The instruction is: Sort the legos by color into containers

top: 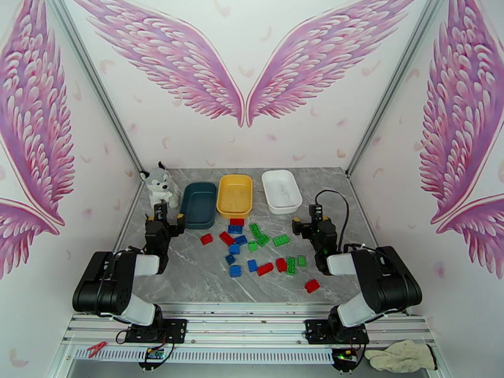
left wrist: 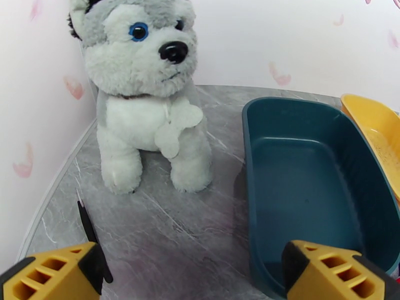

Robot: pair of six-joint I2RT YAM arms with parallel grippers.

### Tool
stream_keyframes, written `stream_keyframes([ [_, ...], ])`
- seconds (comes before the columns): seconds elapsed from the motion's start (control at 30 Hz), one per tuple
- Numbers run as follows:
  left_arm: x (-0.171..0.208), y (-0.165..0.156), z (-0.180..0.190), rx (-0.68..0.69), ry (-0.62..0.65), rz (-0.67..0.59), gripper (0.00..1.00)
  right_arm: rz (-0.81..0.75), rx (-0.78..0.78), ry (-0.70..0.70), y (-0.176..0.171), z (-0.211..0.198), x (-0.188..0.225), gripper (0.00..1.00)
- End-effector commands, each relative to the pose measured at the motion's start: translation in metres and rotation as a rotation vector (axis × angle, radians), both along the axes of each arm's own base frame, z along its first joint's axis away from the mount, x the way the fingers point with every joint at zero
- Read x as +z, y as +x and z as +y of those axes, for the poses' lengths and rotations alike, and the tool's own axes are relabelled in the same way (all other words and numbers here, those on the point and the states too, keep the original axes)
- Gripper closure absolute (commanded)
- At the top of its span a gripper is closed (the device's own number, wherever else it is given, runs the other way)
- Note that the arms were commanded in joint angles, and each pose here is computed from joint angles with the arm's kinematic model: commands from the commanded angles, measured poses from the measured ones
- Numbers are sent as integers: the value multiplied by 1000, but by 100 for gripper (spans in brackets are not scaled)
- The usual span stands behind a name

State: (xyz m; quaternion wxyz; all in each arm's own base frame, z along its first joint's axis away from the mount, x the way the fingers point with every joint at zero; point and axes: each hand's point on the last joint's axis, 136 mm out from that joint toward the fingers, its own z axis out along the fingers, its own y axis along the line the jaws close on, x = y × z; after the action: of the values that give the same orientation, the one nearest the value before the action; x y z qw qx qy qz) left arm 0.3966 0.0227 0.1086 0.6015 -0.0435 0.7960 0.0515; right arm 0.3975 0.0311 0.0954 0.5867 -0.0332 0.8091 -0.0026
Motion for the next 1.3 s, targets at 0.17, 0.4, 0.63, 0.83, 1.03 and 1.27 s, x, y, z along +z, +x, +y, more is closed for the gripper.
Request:
stream_keyframes([
  [0.17,5,5,0,-9,-2,-5,1,-33,11,3,6,0,14,1],
  [0.4,5,5,0,-7,0,-5,1,-33,11,2,6,1,13,1],
  [0.63,5,5,0,-8,-4,-5,1,-32,12,2,6,1,13,1],
  [0.83,5,5,0,-9,-2,-4,1,-32,12,3,5,1,13,1],
  [1.03,5,5,-1,-7,2,-4,1,-33,12,3,6,1,13,1],
  [1.27,5,5,0,-8,-5,-5,1,-32,11,2,6,1,13,1],
])
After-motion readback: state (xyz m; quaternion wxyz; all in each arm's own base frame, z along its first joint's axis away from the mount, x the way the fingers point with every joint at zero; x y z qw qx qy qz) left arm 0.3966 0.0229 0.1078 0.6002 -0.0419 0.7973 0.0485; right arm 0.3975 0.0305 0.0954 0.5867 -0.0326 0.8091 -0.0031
